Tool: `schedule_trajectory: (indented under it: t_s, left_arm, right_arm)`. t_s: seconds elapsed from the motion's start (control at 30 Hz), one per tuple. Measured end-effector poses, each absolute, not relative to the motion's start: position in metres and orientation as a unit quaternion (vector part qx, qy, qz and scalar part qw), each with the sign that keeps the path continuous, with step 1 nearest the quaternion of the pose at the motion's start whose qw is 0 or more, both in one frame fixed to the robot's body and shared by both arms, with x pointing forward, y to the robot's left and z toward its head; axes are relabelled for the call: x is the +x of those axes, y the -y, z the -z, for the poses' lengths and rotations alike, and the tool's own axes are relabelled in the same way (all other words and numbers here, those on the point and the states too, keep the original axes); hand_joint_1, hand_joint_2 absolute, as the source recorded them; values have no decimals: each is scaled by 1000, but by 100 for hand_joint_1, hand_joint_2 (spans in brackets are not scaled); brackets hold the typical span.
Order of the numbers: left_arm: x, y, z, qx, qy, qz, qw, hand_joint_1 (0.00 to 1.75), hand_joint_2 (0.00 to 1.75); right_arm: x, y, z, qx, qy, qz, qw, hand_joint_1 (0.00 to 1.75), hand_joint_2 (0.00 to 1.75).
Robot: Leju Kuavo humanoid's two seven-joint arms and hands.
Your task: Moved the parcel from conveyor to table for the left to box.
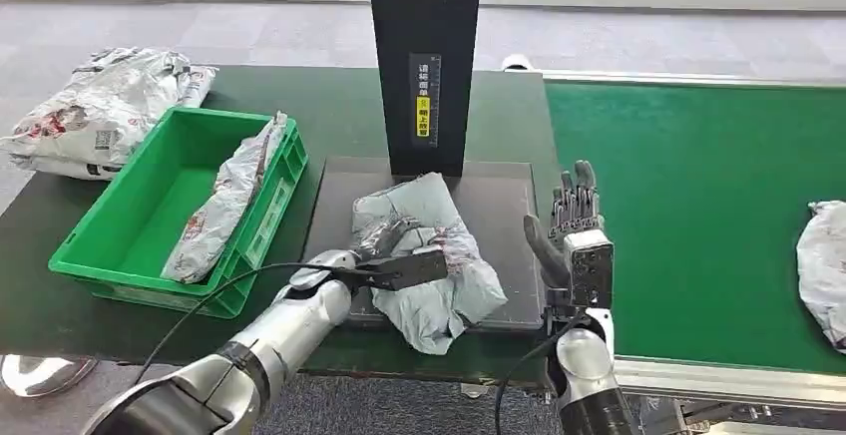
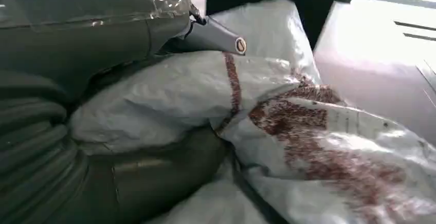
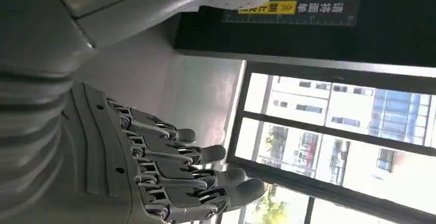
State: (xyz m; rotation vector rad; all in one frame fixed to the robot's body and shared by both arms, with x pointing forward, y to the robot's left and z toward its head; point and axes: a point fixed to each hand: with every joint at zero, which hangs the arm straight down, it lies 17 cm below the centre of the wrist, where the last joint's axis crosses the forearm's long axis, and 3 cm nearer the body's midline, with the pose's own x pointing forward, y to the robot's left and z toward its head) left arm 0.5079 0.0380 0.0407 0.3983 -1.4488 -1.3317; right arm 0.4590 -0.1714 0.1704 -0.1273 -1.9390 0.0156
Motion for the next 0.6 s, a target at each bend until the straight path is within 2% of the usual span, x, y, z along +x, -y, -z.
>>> schedule_trajectory:
  t_s: [0.13, 0.23, 0.4, 0.6]
  left_arm:
    - [526, -47, -72, 210, 652, 508, 522, 175, 175]
    - [552, -68, -135, 276, 713, 428, 483, 175, 175]
    - [588, -120, -254, 380, 760, 328, 412, 175, 175]
    - [592, -193, -364, 454, 791, 226, 341, 175, 175]
  right_arm:
    - [454, 178, -167, -62, 821, 2, 568, 0, 175]
    - [447, 185, -163, -72, 819, 13, 569, 0, 175]
    - [441, 196, -158, -78, 816, 32, 572, 0, 175]
    - [435, 199, -151, -80, 814, 36, 574, 0, 175]
